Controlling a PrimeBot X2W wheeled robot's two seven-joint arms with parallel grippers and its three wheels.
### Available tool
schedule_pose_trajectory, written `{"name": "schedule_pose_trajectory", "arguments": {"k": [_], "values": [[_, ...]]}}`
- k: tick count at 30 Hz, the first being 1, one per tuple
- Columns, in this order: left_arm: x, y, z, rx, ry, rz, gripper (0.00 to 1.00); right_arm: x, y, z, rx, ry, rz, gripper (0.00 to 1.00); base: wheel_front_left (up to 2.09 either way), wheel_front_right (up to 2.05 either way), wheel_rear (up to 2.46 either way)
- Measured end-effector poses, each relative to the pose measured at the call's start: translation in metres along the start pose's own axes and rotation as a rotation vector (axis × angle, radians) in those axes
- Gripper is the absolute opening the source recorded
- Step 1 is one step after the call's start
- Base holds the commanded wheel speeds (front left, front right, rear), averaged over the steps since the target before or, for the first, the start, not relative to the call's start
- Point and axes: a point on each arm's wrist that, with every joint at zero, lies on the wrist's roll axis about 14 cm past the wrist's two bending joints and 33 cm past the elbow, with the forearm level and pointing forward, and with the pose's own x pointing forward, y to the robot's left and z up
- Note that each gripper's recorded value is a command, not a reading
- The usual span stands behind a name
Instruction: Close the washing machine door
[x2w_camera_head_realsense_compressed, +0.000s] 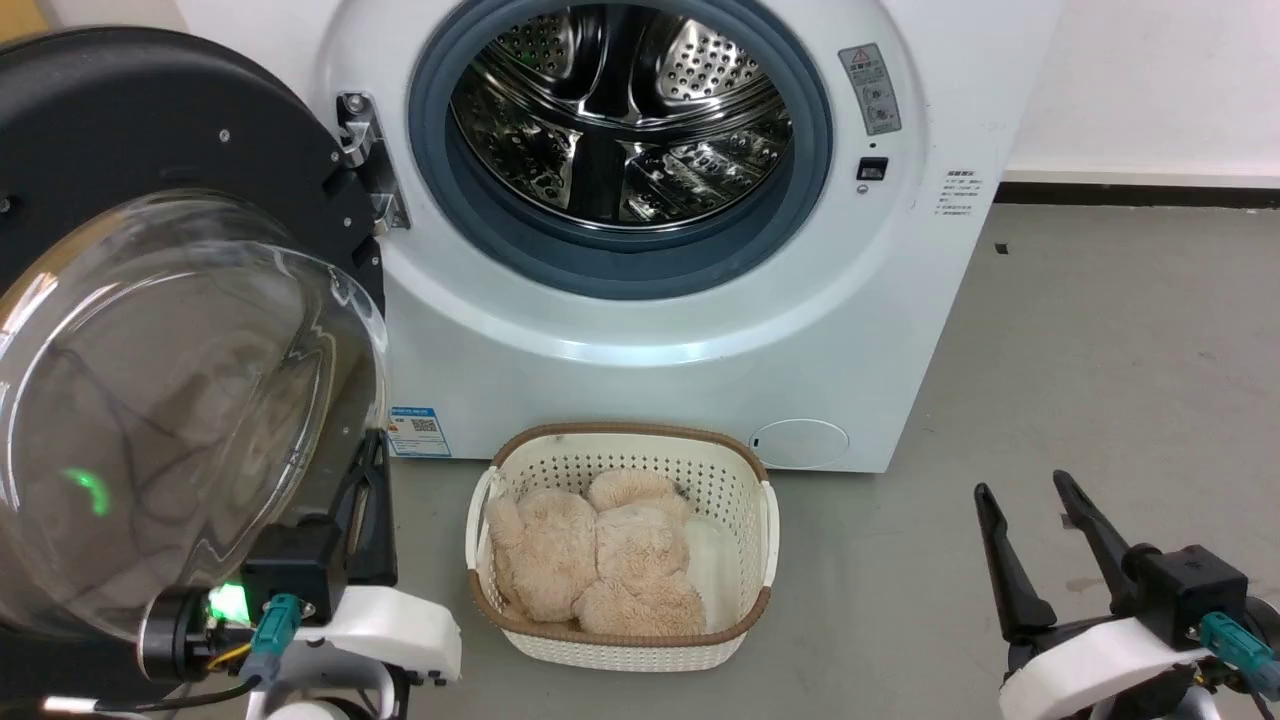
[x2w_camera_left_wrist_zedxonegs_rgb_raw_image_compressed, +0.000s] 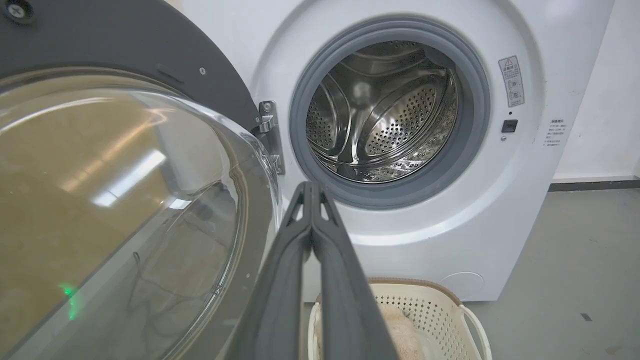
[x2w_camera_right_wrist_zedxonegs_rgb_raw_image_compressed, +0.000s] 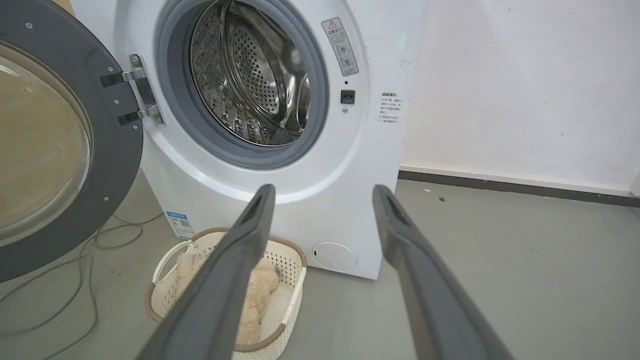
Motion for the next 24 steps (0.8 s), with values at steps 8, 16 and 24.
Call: {"name": "schedule_pose_trajectory", "arguments": {"k": [8,16,24], "values": [[0.004,0.013,0.029,0.014,-0.098,0.036,0.00,0.005,0.001,0.001,0.016,-0.013,0.005,1.00,0.00,0.00,0.00],[0.007,0.044,0.055,0.020,-0.185,0.118,0.00,0.012,0.006,0.000,0.031,-0.022,0.021,1.00,0.00,0.00,0.00],[0.005,0.096,0.093,0.043,-0.307,0.228,0.00,0.025,0.016,-0.004,0.061,-0.029,0.051,1.00,0.00,0.00,0.00]]}}
